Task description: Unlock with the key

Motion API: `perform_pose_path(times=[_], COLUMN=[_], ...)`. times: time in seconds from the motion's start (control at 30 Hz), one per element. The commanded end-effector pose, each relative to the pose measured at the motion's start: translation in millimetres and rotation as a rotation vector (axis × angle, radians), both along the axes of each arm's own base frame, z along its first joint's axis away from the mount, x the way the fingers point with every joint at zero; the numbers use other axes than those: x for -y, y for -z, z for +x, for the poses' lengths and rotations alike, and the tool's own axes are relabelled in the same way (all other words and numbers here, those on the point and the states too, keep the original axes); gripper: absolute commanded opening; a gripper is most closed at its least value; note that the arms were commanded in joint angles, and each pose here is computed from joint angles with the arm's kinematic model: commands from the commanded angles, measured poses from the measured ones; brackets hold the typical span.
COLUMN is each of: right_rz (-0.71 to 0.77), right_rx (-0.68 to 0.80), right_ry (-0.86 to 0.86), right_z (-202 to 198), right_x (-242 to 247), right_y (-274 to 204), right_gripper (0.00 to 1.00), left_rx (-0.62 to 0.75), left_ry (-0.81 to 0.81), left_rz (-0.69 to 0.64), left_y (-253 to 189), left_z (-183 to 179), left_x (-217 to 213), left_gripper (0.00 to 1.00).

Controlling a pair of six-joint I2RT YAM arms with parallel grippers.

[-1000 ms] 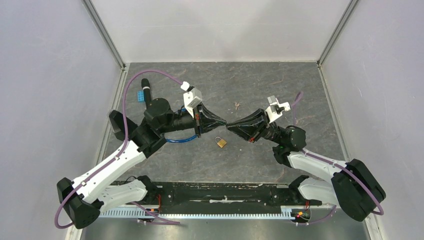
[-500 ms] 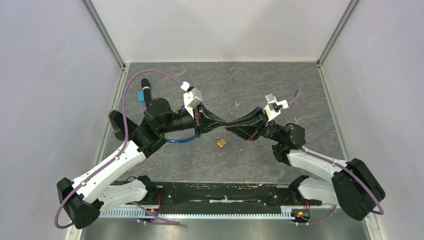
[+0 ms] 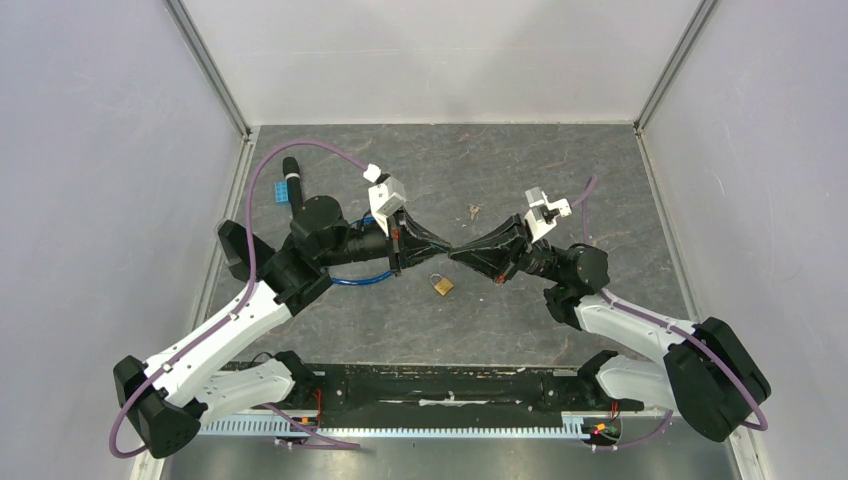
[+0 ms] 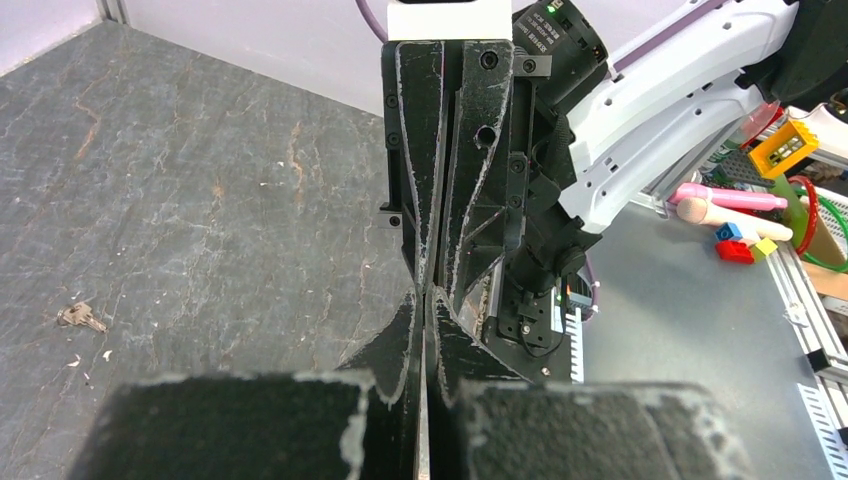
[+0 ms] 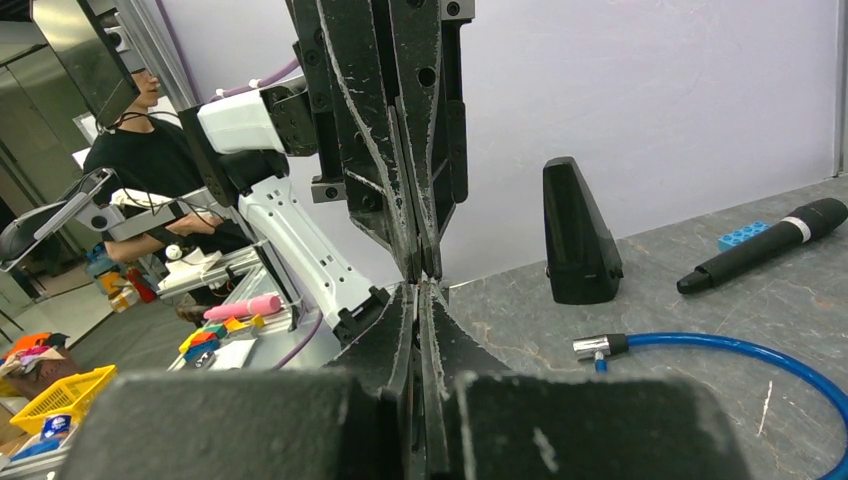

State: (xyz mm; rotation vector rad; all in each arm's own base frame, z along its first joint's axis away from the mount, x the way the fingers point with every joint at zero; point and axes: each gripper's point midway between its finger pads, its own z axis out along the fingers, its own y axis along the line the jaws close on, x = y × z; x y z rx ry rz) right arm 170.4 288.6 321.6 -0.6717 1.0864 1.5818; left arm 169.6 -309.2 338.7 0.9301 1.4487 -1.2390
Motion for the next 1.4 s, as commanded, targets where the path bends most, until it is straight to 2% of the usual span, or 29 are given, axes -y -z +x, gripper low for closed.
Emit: perform_pose_path(times=[0.0,0.23,0.37,0.47,0.6,0.7,0.83,1.0,1.13,1.37], right_rz=[0.003,-0.005,0.001,0.003,0.002,-0.008,-0.070,-0.219,-0.388,-0.539], right_rx=[0.046,0.025,-0.021,-0.137,-0.308,-0.371,-0.461,-0.521,-0.550,-0.582], right_ry=[-0.012,0.001,0.011,-0.002,-0.021,-0.009,0.059,0.155,0.279,0.368], right_z=[-5.2,-2.7,3.5,12.5,24.1,30.2,44.4,54.3,60.2,53.9], right_x=[1.7,5.5,8.4,12.4,18.6,22.3,27.2,32.2,44.8,63.0], right_y=[-9.0,-3.3,-3.9,0.5,11.1,20.7,49.7,95.4,140.1,184.7], right_gripper=[0.00,0.00,0.00,0.00,0.00,0.00,0.00,0.00,0.00,0.00], left_rx=[0.009,-0.022,-0.056,-0.078,-0.151,-0.264,-0.412,-0.669,-0.814,-1.071], left_ry=[-0.043,-0.086,-0.171,-0.259,-0.403,-0.511,-0.641,-0.884,-0.927,-0.975], left_rz=[-0.037,-0.045,-0.071,-0.099,-0.113,-0.087,-0.026,0.140,0.267,0.482], left_y=[-16.1,-17.3,-20.4,-26.0,-24.3,-9.5,23.6,98.2,152.0,229.3], left_z=[4.4,10.0,22.4,32.5,48.8,60.5,74.7,87.4,82.4,74.2], left_x=[-1.9,-3.7,-7.5,-15.7,-29.6,-38.5,-45.9,-65.8,-62.6,-42.7], left_gripper=[0.04,0.05,0.32,0.51,0.64,0.70,0.73,0.73,0.74,0.77])
